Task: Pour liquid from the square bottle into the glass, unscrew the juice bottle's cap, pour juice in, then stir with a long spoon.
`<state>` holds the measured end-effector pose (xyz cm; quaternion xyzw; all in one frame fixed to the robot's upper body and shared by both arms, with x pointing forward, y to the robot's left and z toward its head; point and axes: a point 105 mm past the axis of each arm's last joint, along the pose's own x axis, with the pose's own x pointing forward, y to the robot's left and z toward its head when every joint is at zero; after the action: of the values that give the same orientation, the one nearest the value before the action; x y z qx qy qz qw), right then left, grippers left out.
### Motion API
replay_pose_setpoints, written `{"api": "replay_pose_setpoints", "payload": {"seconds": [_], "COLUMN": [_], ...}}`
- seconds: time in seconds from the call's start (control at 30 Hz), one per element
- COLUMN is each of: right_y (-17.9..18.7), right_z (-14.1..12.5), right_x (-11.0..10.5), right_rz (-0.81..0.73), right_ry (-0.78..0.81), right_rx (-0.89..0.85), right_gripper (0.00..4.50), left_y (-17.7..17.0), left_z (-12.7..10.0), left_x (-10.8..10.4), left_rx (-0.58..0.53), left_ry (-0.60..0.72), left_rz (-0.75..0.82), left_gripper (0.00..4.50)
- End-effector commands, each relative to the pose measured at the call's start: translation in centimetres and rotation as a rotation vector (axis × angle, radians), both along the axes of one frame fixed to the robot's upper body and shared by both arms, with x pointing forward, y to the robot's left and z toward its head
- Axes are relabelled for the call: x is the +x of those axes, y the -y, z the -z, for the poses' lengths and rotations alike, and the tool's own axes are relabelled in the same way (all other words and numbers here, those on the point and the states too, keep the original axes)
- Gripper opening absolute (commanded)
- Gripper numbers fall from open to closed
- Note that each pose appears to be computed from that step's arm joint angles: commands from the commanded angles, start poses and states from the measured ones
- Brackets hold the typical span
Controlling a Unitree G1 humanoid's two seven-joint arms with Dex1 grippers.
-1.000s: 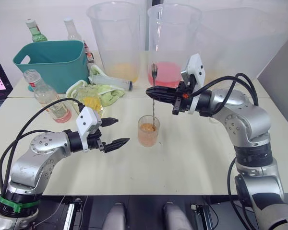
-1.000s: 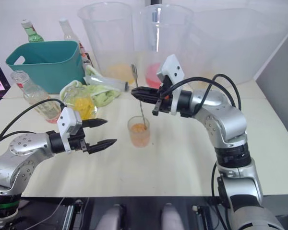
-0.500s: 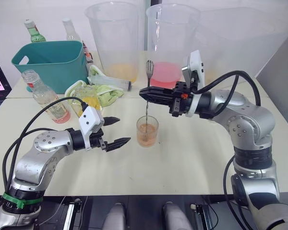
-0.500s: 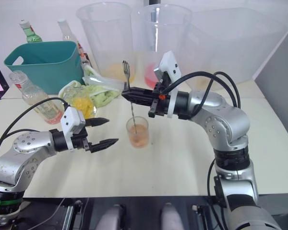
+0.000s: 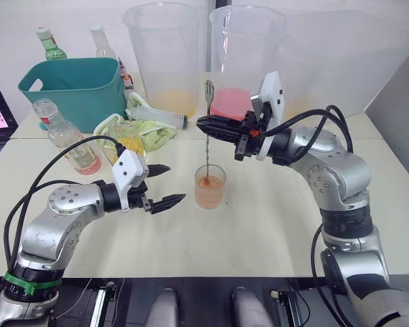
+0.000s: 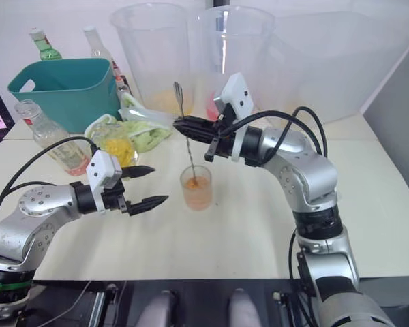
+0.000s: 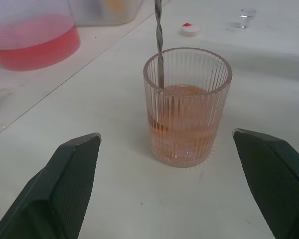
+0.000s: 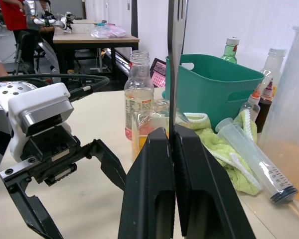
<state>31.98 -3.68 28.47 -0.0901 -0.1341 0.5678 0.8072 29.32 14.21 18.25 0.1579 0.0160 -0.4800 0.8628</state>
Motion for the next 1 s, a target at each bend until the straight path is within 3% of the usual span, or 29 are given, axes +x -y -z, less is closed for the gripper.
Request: {"api": "replay_pose_setpoints", "payload": {"seconds": [0.03,0.33,0.63,1.0], "right_y": [0.0,0.8,0.3,-0.9], "right_z": [-1.0,-0.5,-0.3,-0.9], "right_x": [-0.6,-2.1,-3.1,-1.7], "right_rz": [-0.012,-0.059,-0.111,-0.067], "right_ry": [0.077,0.022,-0.037,-0.010], "right_rx": [-0.029,-0.104,-0.034,0.052], "right_gripper": [0.00,0.00,0.00,0.00], "left_y": [0.5,1.0,1.0,0.9], "left_z": [-1.0,-0.8,-0.8,-0.9], "left_x": [-0.1,0.1,-0.1,-0.3], "left_rx": [-0.007,-0.014,-0.013,-0.009], "left_ry": [0.053,0.052,0.054,0.060], "left_rz": [0.023,0.039,0.055,0.056], "left_gripper": [4.48,4.48,4.48,4.48]}}
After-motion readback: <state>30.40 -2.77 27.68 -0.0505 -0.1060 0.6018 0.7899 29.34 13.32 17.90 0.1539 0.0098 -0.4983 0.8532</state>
